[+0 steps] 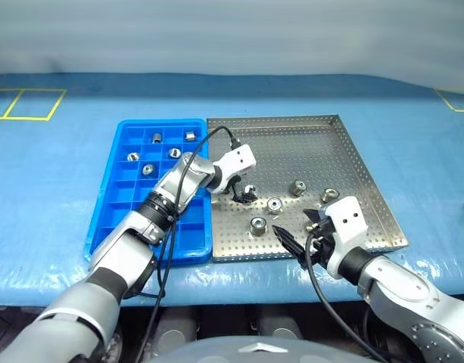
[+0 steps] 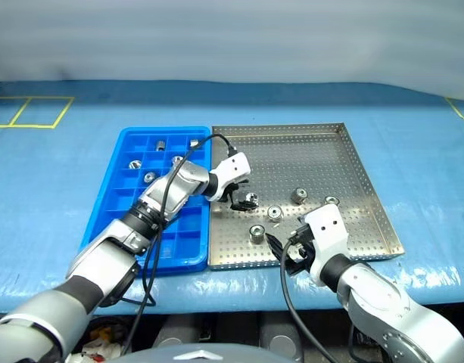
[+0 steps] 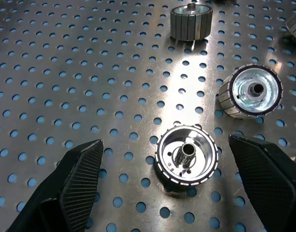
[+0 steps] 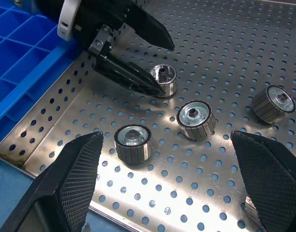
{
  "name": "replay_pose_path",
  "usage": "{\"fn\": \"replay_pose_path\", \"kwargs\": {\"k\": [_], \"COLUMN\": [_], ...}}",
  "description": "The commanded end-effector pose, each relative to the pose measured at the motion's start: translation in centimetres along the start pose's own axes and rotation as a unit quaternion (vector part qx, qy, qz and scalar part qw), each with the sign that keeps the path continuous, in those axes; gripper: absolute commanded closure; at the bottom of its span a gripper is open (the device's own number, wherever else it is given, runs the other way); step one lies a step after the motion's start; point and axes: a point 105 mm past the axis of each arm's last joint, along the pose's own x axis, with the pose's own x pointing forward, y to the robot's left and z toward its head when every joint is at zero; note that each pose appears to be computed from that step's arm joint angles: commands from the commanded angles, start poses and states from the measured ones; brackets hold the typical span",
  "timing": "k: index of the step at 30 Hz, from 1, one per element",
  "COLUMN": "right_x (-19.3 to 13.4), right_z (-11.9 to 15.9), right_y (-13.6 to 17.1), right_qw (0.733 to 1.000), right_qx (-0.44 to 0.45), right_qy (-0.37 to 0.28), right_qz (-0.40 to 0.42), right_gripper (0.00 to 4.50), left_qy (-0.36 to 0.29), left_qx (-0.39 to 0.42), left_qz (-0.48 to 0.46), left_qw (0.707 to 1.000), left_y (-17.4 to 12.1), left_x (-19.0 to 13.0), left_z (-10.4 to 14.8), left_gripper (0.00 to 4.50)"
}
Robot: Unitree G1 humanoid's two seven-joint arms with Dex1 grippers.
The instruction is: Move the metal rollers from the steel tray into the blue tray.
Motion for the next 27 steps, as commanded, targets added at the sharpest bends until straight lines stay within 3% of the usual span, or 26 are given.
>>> {"fn": "replay_pose_path", "kwargs": {"k": [1, 3, 10, 16, 23, 27], "right_x": [-0.2, -0.2, -0.2, 0.0, 0.7, 1.5], "right_z": [1.4, 1.5, 1.6, 1.7, 2.4, 3.3], "right_y": [0.4, 0.4, 0.5, 0.5, 0.8, 1.4], "right_qw": [0.999, 0.999, 0.999, 0.999, 0.998, 0.995], "right_qx": [-0.016, -0.017, -0.015, -0.017, -0.04, -0.064], "right_qy": [-0.031, -0.032, -0.035, -0.036, -0.04, -0.055], "right_qz": [0.003, 0.004, 0.006, 0.013, 0.027, 0.05], "right_gripper": [0.01, 0.0, 0.0, 0.0, 0.0, 0.0], "left_qy": [-0.019, -0.023, -0.022, -0.038, -0.2, -0.235], "left_qx": [0.021, 0.021, 0.025, 0.034, -0.022, -0.07], "left_qz": [-0.015, -0.022, -0.028, -0.011, 0.098, 0.215], "left_qw": [0.999, 0.999, 0.999, 0.999, 0.975, 0.945], "left_y": [-0.7, -1.1, -1.2, -0.3, 2.3, 4.2], "left_x": [0.7, 0.9, 0.6, -1.4, -7.5, -11.4], "left_z": [0.8, 0.7, 0.3, 1.3, 6.0, 5.0], "left_gripper": [0.17, 0.57, 2.81, 2.8, 2.8, 2.8]}}
